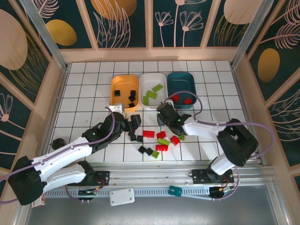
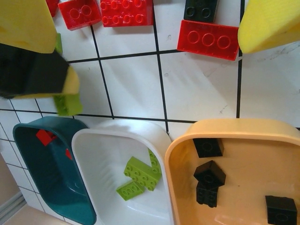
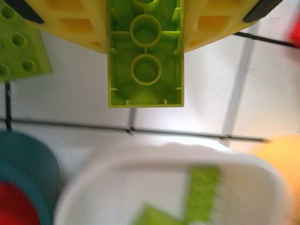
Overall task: Sort the legos into containers by color
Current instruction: Pick up the lego from the center of the table, then place the lego in the container, then pick up the lego from the center of the table.
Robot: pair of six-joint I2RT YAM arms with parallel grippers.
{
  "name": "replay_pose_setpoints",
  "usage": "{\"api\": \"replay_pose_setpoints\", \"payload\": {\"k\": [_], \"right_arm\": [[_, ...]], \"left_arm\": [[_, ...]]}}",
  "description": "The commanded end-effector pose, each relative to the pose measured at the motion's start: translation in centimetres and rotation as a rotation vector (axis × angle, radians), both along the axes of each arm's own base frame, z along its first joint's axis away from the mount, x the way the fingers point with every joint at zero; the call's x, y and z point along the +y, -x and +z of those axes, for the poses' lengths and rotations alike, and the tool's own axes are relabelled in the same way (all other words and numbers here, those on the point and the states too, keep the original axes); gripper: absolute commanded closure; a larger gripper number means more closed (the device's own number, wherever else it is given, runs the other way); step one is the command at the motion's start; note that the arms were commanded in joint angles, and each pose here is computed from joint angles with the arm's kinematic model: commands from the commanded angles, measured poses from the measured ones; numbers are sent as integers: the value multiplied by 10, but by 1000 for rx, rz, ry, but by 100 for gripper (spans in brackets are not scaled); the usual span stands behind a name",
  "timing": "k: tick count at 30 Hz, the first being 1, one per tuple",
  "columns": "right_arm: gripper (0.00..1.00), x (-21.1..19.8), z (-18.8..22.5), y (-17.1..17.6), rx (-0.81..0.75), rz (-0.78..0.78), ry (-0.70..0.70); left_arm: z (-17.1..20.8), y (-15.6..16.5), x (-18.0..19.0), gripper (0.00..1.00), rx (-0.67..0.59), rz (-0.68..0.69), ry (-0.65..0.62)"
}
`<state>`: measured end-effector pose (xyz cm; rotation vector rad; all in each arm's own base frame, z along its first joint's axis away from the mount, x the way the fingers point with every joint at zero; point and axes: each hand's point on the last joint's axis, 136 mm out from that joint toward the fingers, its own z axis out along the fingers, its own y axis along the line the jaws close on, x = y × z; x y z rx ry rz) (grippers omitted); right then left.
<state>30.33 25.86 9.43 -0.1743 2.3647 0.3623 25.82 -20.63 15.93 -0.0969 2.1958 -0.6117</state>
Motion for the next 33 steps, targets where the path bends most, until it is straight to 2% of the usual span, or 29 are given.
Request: {"api": "replay_pose_setpoints", "payload": {"k": [1,4,12,14,16,18,20,24,28,33], "right_arm": [[82,26,64,-19,-137,81,-150],[82,29,67,-48,-125,62,-141],[80,51,40,-125,-66,62,-97],[73,58,42,-139,-79,67,-84],[58,61,49,-150,-98,58,-69],[48,59,56,-155,-106,47,-61],[45,56,67,-152,-117,43,-61],[42,35,79,-124,-129,29,-83],[38,-1,60,-78,-90,-5,-89],[33,-57,12,-20,13,-100,-29]], "left_arm": [[-6,4,12,1,11,43,0],[-10,7,16,1,19,51,1],[-10,12,21,1,33,62,13],[-9,14,23,1,30,64,22],[-8,15,24,1,29,68,29],[-9,16,26,1,30,72,30],[-8,17,27,1,29,74,35],[-8,17,27,1,25,72,39],[-8,17,27,1,19,69,35],[-13,16,24,1,29,62,23]]}}
